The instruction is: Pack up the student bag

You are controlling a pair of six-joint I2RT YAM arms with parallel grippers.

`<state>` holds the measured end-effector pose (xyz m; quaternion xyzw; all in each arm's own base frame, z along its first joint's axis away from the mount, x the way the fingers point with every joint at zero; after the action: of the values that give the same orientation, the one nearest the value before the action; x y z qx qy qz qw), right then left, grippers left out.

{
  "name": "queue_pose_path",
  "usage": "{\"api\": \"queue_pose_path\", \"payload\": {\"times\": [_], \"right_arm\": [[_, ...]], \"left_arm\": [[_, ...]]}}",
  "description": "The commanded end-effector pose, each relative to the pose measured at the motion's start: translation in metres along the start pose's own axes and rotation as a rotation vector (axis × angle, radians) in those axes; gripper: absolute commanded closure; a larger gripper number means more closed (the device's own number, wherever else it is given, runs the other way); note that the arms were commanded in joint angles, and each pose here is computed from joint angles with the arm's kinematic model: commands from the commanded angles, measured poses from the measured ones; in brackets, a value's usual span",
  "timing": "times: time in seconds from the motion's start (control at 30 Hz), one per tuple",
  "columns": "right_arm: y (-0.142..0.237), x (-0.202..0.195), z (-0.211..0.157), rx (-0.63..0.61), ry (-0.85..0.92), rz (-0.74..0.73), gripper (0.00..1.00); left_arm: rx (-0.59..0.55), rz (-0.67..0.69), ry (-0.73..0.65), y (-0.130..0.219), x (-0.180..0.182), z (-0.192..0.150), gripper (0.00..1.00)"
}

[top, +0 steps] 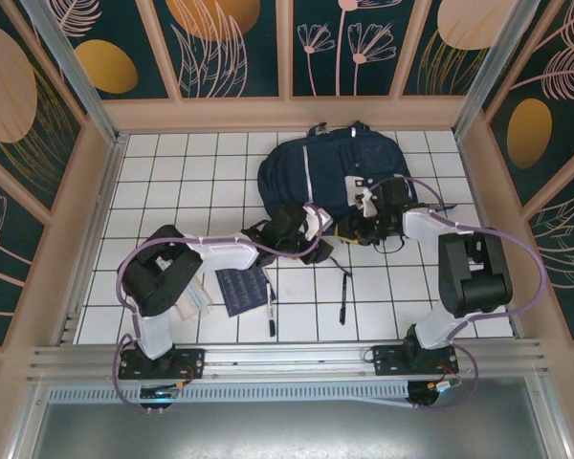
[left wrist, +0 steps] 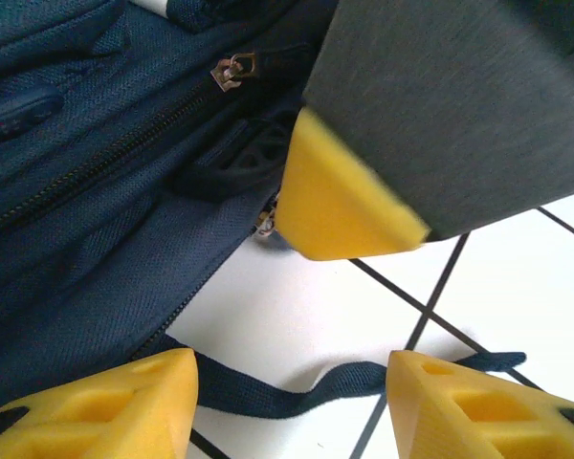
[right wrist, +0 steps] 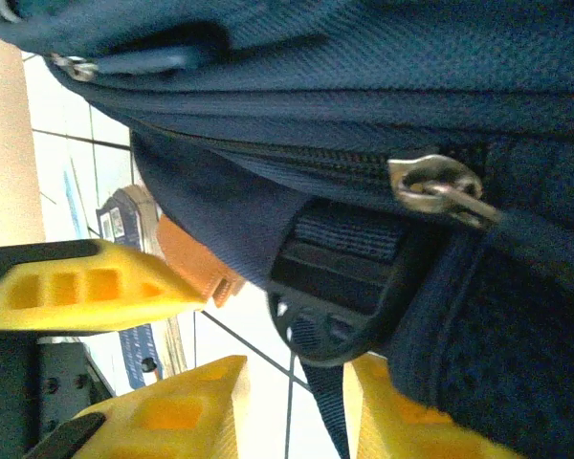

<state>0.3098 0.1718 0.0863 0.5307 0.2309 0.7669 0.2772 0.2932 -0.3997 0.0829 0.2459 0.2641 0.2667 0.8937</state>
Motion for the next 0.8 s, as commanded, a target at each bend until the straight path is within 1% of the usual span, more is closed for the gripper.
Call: {"api": "queue_pose_path", "payload": {"times": [0.0, 0.13, 0.23, 0.33, 0.47, 0.53, 0.63, 0.7, 0.77], "right_arm": [[0.021, 0.011, 0.011, -0.051, 0.017, -0.023, 0.67], [0.042, 0.010, 0.019, -0.117, 0.011, -0.051, 0.66], [0.051, 0.000, 0.024, -0.149, 0.018, -0.137, 0.66], [0.049, -0.011, 0.025, -0.157, 0.010, -0.196, 0.63], [0.037, -0.028, 0.012, -0.130, 0.037, -0.307, 0.60], [0.037, -0.033, 0.007, -0.146, 0.045, -0.346, 0.59], [0.046, -0.037, 0.010, -0.178, 0.126, -0.449, 0.56], [0.057, -0.038, 0.019, -0.196, 0.211, -0.558, 0.55], [0.063, -0.031, 0.028, -0.180, 0.369, -0.614, 0.54]], "left_arm": [[-0.077, -0.025, -0.046, -0.009, -0.002, 0.015, 0.47], [-0.094, -0.036, -0.050, -0.013, -0.003, 0.017, 0.47], [-0.113, -0.058, -0.048, -0.015, -0.008, 0.019, 0.47], [-0.119, -0.071, -0.045, -0.020, -0.012, 0.018, 0.47], [-0.136, -0.045, -0.016, -0.018, -0.008, 0.017, 0.48], [-0.135, -0.044, -0.018, -0.014, -0.008, 0.015, 0.49], [-0.140, -0.044, -0.015, -0.006, -0.009, 0.013, 0.49], [-0.128, -0.046, -0.014, 0.000, -0.009, 0.004, 0.49], [-0.141, -0.046, -0.011, 0.009, -0.009, 0.004, 0.49]]}}
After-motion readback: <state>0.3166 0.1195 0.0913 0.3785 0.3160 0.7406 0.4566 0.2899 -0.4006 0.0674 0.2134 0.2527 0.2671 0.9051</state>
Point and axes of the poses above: each hand's point on the last joint's axis, 136 mm out from that joint toward the fingers, its own y axis back along the fingers, its own x axis along the line the jaws close on, z = x × y, the point moved 1 cm from there along y, back along the fingers, and after that the axes turned 9 degrees about y, right-handed, at the moved point
